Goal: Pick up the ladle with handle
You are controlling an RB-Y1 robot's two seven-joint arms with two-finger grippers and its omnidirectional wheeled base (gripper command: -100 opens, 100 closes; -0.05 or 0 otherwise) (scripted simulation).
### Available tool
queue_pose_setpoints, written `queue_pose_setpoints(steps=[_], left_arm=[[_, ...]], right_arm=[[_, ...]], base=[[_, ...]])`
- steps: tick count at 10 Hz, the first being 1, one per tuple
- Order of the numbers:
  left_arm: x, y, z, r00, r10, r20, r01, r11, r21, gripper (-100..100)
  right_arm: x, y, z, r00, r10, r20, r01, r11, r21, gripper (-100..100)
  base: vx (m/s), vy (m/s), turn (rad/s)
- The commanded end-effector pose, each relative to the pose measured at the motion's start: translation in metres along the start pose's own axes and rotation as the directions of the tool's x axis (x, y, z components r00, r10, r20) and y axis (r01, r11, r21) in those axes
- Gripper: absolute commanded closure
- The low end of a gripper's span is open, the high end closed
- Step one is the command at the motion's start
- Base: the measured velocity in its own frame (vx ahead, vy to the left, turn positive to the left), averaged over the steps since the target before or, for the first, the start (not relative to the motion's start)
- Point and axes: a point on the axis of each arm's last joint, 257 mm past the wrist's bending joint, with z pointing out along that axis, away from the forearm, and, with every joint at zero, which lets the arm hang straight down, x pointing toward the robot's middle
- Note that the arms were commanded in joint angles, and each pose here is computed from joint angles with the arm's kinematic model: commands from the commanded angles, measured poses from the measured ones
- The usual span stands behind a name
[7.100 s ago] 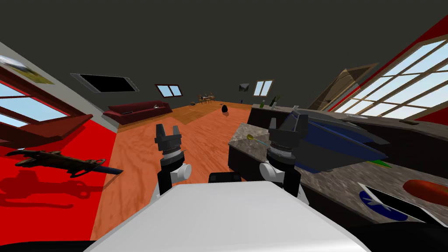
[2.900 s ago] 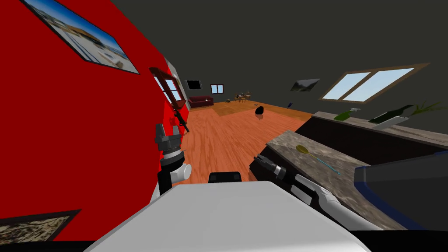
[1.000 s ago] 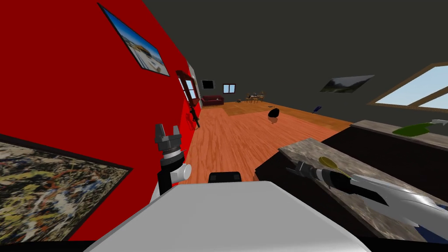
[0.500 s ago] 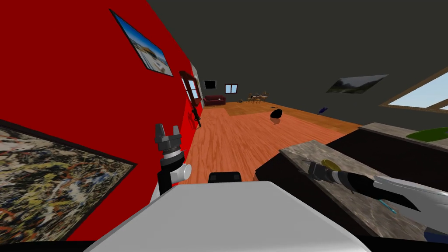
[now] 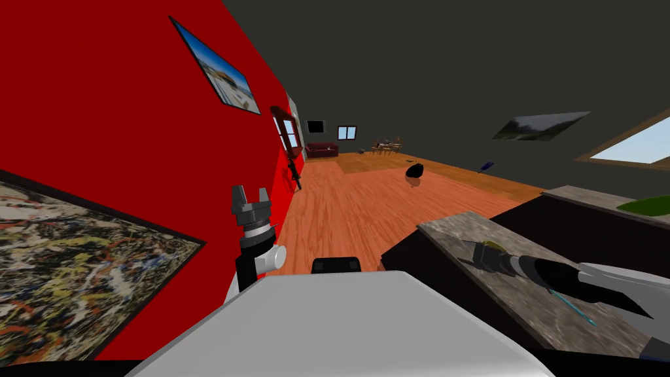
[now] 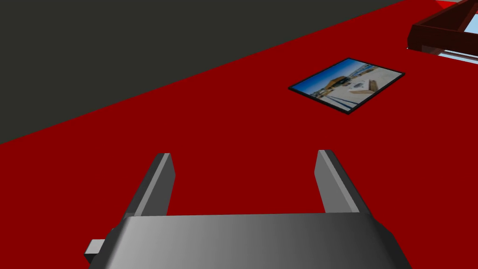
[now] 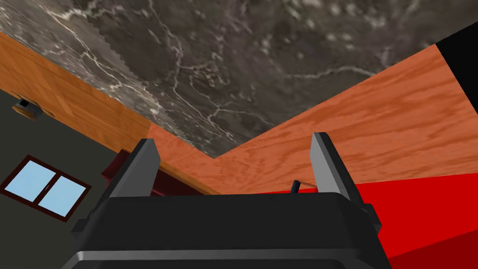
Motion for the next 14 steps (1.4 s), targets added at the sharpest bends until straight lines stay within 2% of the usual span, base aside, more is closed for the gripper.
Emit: queue_pose_setpoints(steps=[1,2,4,5,8,10,12,13,14], left_arm=[[0.000,0.000,0.000,1.000,0.000,0.000,0.000,1.000,0.000,0],[0.000,0.000,0.000,1.000,0.000,0.000,0.000,1.000,0.000,0],[0.000,0.000,0.000,1.000,0.000,0.000,0.000,1.000,0.000,0],[0.000,0.000,0.000,1.000,0.000,0.000,0.000,1.000,0.000,0],[0.000,0.000,0.000,1.000,0.000,0.000,0.000,1.000,0.000,0],[0.000,0.000,0.000,1.000,0.000,0.000,0.000,1.000,0.000,0],[0.000,0.000,0.000,1.000,0.000,0.000,0.000,1.000,0.000,0],[0.000,0.000,0.000,1.000,0.000,0.000,0.000,1.000,0.000,0],[0.000,0.000,0.000,1.000,0.000,0.000,0.000,1.000,0.000,0]], right_arm=[[0.012,-0.007,-0.008,0.999,-0.022,-0.033,0.023,1.000,0.012,-100],[0.012,-0.007,-0.008,0.999,-0.022,-0.033,0.023,1.000,0.012,-100],[0.040,-0.019,-0.027,0.988,-0.092,-0.123,0.095,0.995,0.021,-100],[0.040,-0.019,-0.027,0.988,-0.092,-0.123,0.095,0.995,0.021,-100],[0.074,-0.021,-0.045,0.959,-0.170,-0.228,0.174,0.985,-0.001,-100],[0.074,-0.021,-0.045,0.959,-0.170,-0.228,0.174,0.985,-0.001,-100],[0.074,-0.020,-0.045,0.958,-0.173,-0.231,0.177,0.984,-0.003,-100],[0.075,-0.020,-0.045,0.957,-0.173,-0.231,0.177,0.984,-0.003,0],[0.064,-0.022,-0.033,0.957,-0.181,-0.224,0.183,0.983,-0.015,-100]], base=[[-0.011,-0.073,0.033],[0.003,-0.037,-0.007],[0.002,-0.079,0.044],[0.000,-0.104,0.030],[-0.005,-0.142,0.026],[0.000,-0.107,0.006],[-0.001,-0.017,-0.003],[0.000,0.000,0.000],[-0.007,-0.016,-0.088]])
